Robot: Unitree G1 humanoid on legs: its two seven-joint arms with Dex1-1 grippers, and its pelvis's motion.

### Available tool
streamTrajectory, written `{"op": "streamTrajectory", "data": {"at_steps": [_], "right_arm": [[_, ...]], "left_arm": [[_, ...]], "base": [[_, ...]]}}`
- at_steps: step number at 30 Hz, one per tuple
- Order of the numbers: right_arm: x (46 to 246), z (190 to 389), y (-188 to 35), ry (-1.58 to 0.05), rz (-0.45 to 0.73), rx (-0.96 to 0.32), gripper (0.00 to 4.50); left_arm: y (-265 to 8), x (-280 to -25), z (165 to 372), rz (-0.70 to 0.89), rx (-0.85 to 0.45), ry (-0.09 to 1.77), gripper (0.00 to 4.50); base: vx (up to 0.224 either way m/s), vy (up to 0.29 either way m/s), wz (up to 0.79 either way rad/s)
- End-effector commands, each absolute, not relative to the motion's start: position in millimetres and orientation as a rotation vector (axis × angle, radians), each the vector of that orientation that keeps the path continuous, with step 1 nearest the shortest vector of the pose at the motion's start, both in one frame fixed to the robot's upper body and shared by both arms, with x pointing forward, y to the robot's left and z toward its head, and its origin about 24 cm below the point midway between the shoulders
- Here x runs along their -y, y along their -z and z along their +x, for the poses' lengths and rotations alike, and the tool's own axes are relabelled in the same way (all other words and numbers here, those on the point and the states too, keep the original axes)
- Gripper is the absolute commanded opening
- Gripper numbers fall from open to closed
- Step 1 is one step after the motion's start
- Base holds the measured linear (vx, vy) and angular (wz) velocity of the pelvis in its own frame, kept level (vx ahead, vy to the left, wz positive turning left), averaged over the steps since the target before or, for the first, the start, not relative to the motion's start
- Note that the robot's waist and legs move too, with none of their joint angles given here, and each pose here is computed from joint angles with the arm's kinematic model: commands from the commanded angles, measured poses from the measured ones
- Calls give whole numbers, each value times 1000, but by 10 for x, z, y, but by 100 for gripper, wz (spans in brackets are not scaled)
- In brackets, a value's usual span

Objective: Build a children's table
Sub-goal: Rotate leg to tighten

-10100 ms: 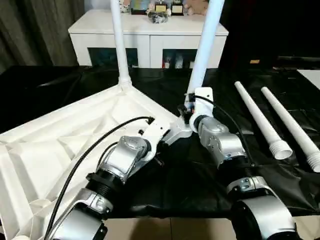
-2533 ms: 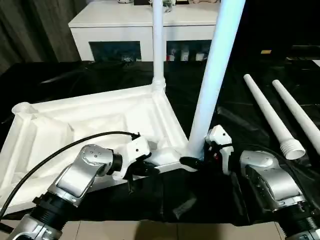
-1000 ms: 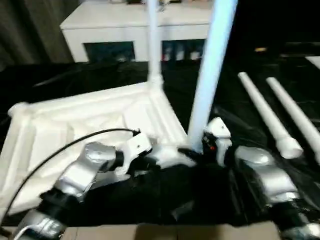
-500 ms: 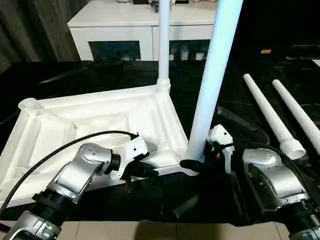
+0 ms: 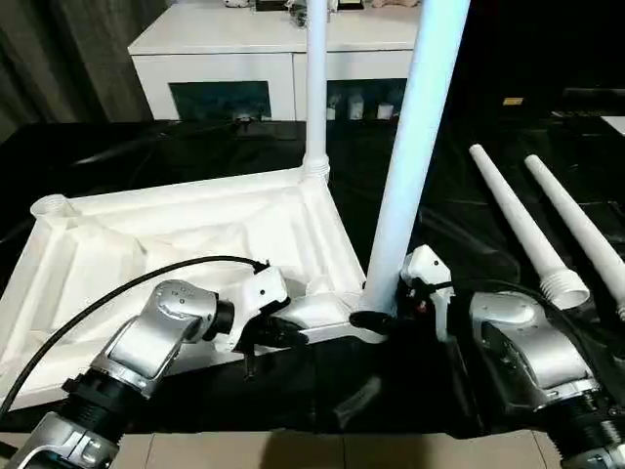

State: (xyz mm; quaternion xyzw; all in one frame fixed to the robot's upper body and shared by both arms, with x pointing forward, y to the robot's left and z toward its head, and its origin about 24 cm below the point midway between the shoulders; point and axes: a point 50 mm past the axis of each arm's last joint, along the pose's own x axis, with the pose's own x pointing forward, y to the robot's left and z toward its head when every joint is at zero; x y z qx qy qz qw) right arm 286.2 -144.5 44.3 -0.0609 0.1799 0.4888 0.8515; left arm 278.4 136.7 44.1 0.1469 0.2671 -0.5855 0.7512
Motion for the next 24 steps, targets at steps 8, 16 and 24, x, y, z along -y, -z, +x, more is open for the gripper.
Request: {"op": "streamTrajectory", "data": {"at_steps": [8,16,24], "right_arm": [[1360,3175,-167,-351,-4,-492,268],[1107,3292,-106,-74,71,-496,268],[940,3377,-358,-320,55,-348,379]], "left_arm": [[-289,-1189,3173,262,-606,797,0],[-281,-909,3306,283,-556,695,0],[-279,-931,3247,301,-568,785,0]], "base": [[0,0,0],[0,0,0],[0,0,0]]}}
